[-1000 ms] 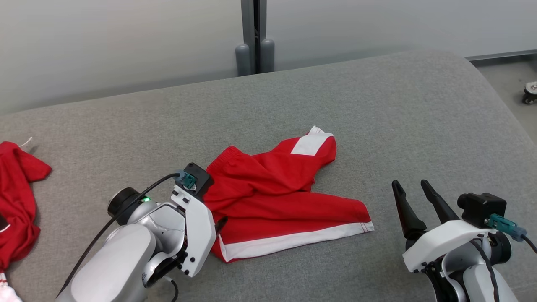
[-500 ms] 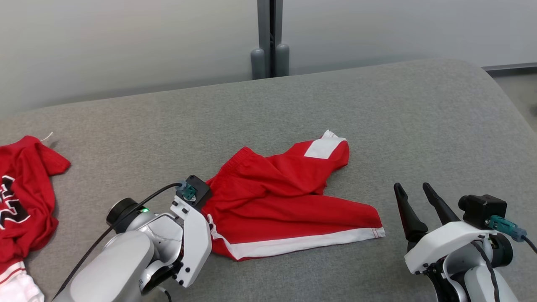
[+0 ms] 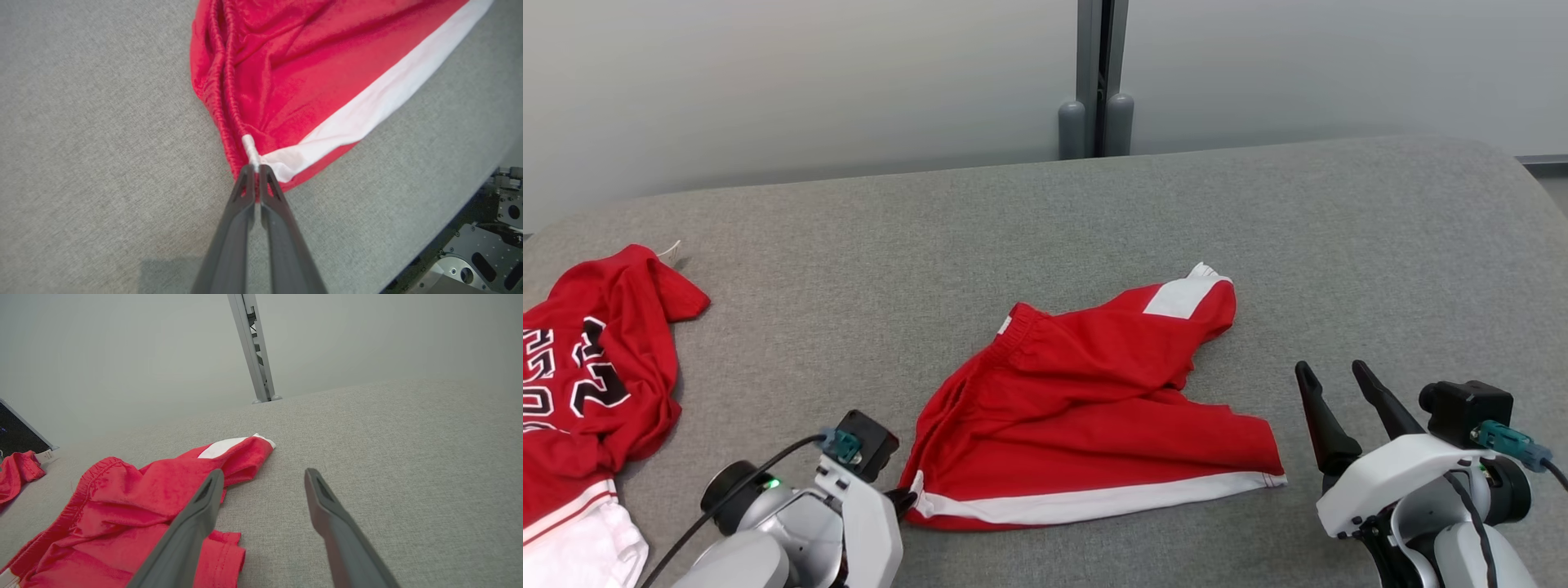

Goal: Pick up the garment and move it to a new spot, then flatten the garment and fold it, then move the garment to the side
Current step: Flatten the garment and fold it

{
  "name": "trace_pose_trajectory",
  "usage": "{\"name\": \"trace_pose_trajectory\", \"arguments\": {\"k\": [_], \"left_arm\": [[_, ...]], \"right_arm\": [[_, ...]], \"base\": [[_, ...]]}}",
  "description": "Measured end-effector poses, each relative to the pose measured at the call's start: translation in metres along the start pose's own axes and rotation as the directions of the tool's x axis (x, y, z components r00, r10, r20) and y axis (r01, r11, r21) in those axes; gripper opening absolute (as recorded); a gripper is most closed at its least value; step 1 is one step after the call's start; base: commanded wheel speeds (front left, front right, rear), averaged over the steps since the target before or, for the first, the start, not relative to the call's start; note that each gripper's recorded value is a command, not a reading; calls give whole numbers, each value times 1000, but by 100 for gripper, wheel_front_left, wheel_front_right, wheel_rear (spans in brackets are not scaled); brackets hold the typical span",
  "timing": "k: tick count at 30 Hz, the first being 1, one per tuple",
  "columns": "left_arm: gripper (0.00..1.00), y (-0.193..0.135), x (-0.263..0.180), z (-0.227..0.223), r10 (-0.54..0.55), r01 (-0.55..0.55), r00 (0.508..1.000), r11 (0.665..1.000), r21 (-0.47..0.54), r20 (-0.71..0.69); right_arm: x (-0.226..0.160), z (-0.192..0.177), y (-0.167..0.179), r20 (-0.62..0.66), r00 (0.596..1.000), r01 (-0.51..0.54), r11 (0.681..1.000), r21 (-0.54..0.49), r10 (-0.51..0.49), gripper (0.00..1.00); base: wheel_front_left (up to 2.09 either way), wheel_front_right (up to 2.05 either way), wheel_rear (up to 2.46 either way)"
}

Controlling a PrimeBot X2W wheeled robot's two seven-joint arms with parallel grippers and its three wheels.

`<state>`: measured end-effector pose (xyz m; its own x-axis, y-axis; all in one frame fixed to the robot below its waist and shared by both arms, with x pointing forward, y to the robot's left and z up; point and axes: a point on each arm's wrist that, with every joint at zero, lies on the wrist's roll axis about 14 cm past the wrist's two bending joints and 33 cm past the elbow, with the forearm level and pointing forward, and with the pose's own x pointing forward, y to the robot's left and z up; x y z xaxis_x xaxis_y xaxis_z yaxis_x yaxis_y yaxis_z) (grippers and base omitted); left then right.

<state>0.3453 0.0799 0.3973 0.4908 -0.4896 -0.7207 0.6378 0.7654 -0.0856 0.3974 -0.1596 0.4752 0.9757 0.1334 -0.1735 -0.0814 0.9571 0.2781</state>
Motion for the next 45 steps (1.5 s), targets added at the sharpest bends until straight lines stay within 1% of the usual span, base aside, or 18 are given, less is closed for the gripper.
{"name": "trace_pose_trajectory", "arguments": {"k": [6,7,8,9,10,14,19,22,24,27,30,32,34,36,37,38,41,45], "left_arm": [[0,-1,-5,-13,16,-15,999,999,-36,34],[3,-2,-6,-16,16,-14,999,999,-42,31],[34,-2,-6,-20,21,-20,999,999,-50,28],[89,-1,-6,-24,25,-23,999,998,-62,26],[100,-1,-6,-28,27,-25,999,997,-67,19],[100,-2,-5,-34,33,-30,999,995,-95,32],[100,5,-8,-18,61,-47,990,993,-112,126],[100,15,-15,-2,107,-84,972,990,-116,208],[100,24,-23,12,149,-119,948,985,-122,283],[100,41,-40,32,227,-185,890,972,-142,395],[100,53,-59,51,291,-237,815,957,-170,501],[100,63,-79,68,338,-299,731,940,-167,592],[100,72,-98,83,379,-339,646,920,-196,662],[100,75,-110,83,412,-359,590,904,-232,695],[100,80,-120,82,449,-381,546,885,-269,707],[100,84,-126,82,473,-393,520,872,-292,712],[100,88,-136,74,525,-400,480,844,-357,702],[100,95,-149,61,607,-414,428,790,-452,670]], "right_arm": [[-1,2,1,-1,1000,-4,1000,-9,4,100],[-2,2,1,-1,1000,-3,1000,-11,3,100],[-3,2,1,-1,1000,-2,1000,-13,2,100],[-3,2,0,-2,1000,0,1000,-13,0,100],[-4,1,-1,-4,1000,3,1000,-14,-3,100],[-6,1,-1,-7,1000,4,1000,-15,-4,100],[-5,9,4,28,1000,-10,999,-32,11,100],[-6,12,7,49,999,-18,999,-34,20,100],[-7,16,9,68,997,-21,999,-35,24,100],[-8,21,11,101,994,-27,999,-33,30,100],[-9,28,13,139,990,-34,999,-35,38,100],[-10,34,16,169,985,-40,998,-39,46,100],[-11,40,17,198,979,-43,998,-44,51,100],[-13,46,19,230,972,-47,998,-49,57,100],[-15,52,23,261,963,-56,997,-52,68,100],[-16,56,24,278,958,-60,997,-49,71,100],[-19,62,24,320,945,-62,997,-37,70,100],[-26,51,20,311,948,-56,998,-37,65,100]], "base": [[0,0,0],[0,0,0],[0,0,0],[0,0,0],[0,0,0],[0,0,0],[0,0,0],[0,0,0],[0,0,0],[0,0,0],[0,0,0],[0,0,0],[0,0,0],[0,0,0],[0,0,0],[0,0,0],[0,0,0],[0,0,0]]}}
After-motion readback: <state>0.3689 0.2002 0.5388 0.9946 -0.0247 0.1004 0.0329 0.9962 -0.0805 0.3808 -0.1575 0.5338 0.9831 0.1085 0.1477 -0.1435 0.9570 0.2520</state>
